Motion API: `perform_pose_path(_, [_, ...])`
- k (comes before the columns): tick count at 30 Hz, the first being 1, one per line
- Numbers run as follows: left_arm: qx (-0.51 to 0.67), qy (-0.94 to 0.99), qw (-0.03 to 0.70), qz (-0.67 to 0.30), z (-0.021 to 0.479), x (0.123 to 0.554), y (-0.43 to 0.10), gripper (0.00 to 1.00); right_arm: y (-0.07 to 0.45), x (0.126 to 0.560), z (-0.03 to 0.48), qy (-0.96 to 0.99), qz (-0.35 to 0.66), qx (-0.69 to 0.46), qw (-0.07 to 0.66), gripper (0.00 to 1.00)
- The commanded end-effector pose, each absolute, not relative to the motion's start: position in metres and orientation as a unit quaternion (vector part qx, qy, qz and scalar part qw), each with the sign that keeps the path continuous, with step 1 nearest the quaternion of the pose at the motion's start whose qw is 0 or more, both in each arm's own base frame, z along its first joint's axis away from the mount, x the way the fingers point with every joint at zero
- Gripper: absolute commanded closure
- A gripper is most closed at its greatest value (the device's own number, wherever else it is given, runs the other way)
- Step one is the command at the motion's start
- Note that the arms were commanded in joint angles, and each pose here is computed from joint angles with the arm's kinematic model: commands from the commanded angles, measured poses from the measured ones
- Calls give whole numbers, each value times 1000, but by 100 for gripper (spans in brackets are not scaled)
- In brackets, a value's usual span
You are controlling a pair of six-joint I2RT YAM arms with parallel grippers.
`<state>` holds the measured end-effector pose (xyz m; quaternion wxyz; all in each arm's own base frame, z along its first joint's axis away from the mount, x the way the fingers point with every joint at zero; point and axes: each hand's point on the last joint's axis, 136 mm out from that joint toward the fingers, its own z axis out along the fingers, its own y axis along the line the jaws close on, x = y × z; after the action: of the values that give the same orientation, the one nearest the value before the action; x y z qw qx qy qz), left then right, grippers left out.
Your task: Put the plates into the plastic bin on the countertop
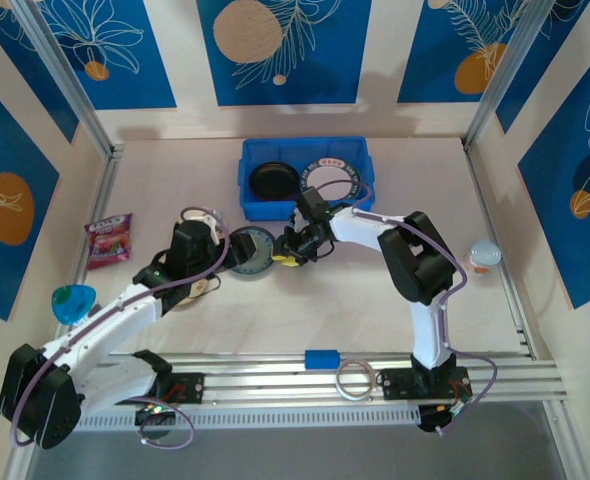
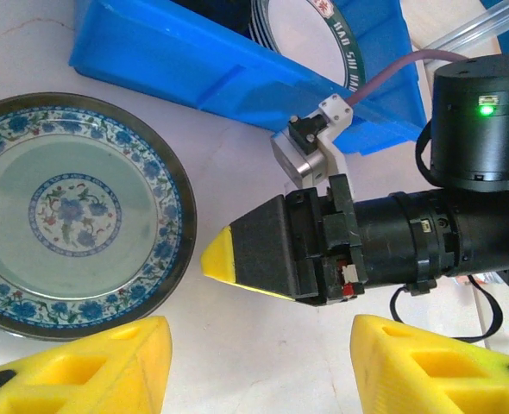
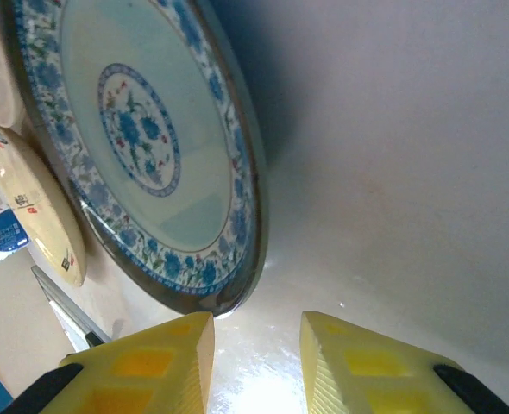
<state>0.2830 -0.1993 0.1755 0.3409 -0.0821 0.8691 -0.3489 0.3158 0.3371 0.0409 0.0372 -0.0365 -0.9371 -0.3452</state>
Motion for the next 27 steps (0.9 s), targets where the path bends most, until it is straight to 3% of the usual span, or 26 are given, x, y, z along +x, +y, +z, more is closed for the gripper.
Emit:
perform_pose_path(1, [-89,864,351,-350,176,284,-198,42,339,311,40,-934,-347,-43,67,67])
perform_pose_path(27, [-92,873,337,-342,155,287,-199,43,351,328,19,-932,-348,-60,78,70])
